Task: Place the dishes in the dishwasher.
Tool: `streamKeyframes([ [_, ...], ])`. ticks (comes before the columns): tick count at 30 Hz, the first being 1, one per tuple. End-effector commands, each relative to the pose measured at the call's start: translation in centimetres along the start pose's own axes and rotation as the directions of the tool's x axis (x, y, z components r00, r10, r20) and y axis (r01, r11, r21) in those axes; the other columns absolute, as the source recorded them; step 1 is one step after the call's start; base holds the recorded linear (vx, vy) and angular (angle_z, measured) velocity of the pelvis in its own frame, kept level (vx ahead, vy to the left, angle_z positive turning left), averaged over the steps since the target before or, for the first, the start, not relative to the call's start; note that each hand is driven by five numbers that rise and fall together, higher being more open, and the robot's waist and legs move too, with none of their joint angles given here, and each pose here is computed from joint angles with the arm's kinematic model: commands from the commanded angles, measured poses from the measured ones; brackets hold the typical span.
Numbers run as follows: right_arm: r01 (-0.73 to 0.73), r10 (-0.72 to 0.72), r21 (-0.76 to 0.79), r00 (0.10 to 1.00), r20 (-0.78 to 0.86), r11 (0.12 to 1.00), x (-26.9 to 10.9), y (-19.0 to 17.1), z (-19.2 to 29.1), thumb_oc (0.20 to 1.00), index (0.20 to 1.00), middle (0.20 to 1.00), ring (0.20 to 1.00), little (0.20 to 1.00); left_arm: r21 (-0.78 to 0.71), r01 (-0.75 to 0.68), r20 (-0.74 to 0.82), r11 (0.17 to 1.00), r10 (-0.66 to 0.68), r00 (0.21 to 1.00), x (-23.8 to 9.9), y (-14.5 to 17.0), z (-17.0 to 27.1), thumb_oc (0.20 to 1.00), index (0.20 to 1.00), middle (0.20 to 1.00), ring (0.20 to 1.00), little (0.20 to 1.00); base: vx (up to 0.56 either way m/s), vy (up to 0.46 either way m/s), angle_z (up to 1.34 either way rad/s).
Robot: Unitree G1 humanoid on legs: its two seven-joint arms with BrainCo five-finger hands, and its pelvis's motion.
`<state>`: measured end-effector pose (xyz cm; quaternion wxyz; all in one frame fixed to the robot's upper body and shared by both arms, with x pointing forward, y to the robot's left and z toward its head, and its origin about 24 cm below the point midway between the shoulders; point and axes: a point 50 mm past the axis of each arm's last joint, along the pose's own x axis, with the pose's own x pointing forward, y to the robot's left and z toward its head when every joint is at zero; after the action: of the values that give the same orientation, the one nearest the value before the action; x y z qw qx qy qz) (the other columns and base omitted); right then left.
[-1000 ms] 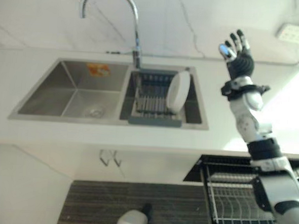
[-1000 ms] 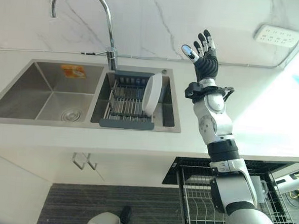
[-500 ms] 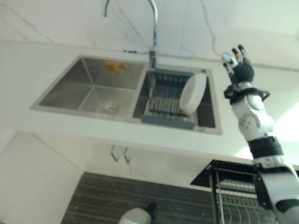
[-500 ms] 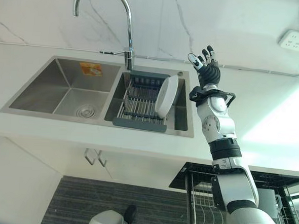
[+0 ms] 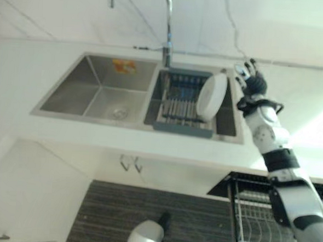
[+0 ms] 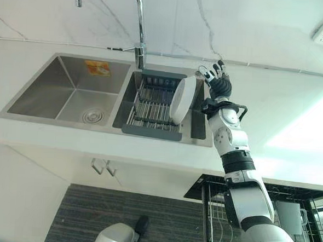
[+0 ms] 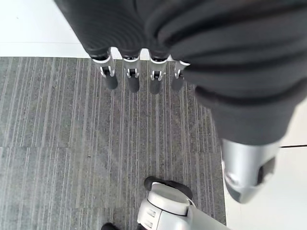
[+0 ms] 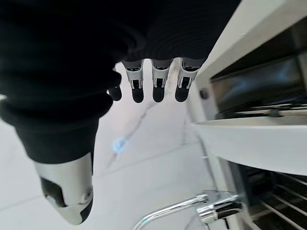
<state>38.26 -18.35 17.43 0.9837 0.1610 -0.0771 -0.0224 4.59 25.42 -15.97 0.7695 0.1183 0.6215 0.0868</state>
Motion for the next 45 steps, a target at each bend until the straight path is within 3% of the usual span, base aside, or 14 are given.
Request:
streamKeyframes([
  [1, 0.003, 0.0, -0.039, 0.997, 0.08, 0.999, -0.1, -0.6, 1.7, 1.0, 1.0, 1.0, 1.0, 1.0, 0.106, -0.005, -0.042, 0.994, 0.009, 0.999, -0.1, 0.6, -1.1, 1.0, 1.0, 1.0, 1.0, 1.0, 0.0, 0.0, 0.0],
  [25, -0.013, 0.013, 0.005, 0.999, -0.037, 1.0, -1.3, 0.1, -2.6, 1.0, 1.0, 1.0, 1.0, 1.0, 0.107, -0.008, -0.055, 0.994, 0.013, 0.998, -0.3, 1.0, -1.7, 1.0, 1.0, 1.0, 1.0, 1.0, 0.02, -0.004, 0.0],
  [45, 0.016, -0.018, -0.042, 0.998, -0.057, 0.999, -0.8, -0.6, -2.6, 1.0, 1.0, 1.0, 1.0, 1.0, 0.126, -0.007, -0.044, 0.992, 0.013, 0.999, -0.2, 1.2, -1.0, 1.0, 1.0, 1.0, 1.0, 1.0, 0.0, 0.0, 0.0],
])
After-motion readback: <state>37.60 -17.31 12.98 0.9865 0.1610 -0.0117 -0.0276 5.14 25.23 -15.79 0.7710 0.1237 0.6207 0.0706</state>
